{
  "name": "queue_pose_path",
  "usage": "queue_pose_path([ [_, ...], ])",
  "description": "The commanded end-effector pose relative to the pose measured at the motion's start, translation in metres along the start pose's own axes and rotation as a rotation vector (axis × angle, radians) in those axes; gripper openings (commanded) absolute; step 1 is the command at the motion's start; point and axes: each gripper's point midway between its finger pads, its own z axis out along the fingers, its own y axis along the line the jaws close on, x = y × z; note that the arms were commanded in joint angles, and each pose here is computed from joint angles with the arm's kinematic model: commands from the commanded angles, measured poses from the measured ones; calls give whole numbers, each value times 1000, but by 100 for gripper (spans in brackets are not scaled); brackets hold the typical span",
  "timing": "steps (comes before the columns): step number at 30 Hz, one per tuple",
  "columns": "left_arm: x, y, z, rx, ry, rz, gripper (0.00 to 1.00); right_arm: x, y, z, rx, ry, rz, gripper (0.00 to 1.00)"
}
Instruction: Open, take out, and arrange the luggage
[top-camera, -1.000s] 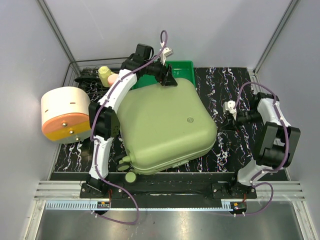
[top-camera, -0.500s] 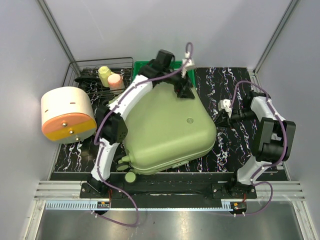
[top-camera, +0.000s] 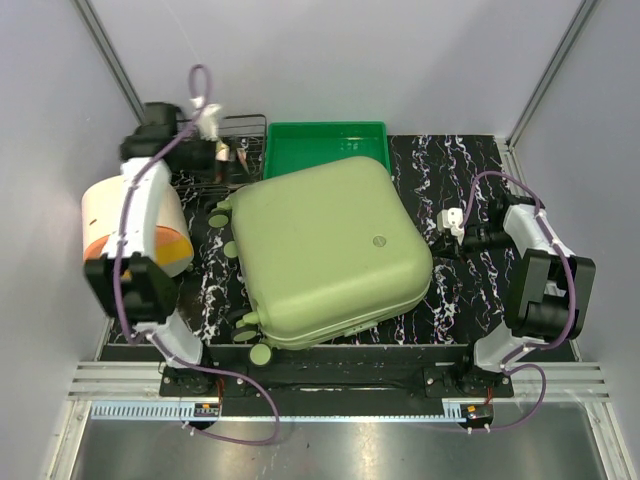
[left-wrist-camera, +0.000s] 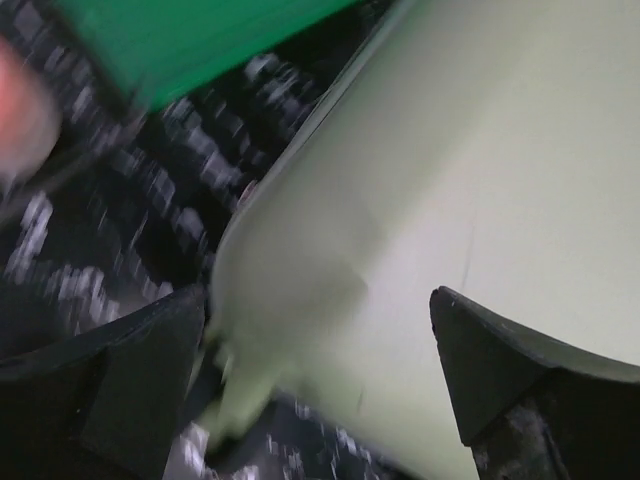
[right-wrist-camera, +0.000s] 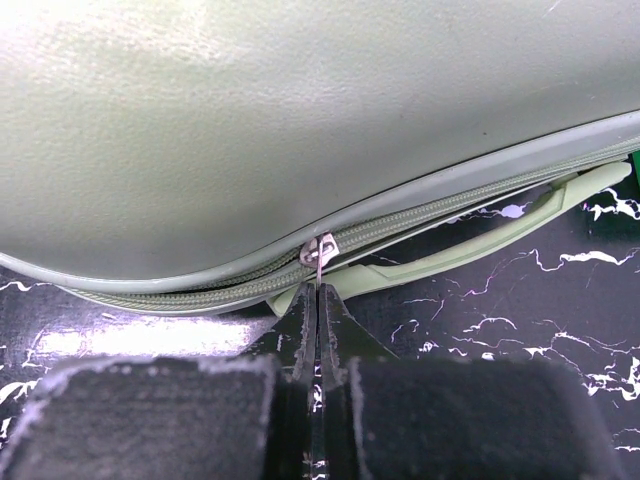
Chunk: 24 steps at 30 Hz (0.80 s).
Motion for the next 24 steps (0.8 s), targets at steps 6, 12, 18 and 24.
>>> queue_pose_path([
  [6,115,-35,-76,-62,84,-323,99,-28,28,1,-43,-76,-49,0],
  [12,123,-52,-18,89,132,-318,99,-36,57,1,-91,-79,-88,0],
  [18,99,-88,42,266,236,-107,99,-53,106,-1,-121,-68,-75,0],
  [24,87,-84,82,268,339,67,98,-59,126,-2,-97,-51,7,0],
])
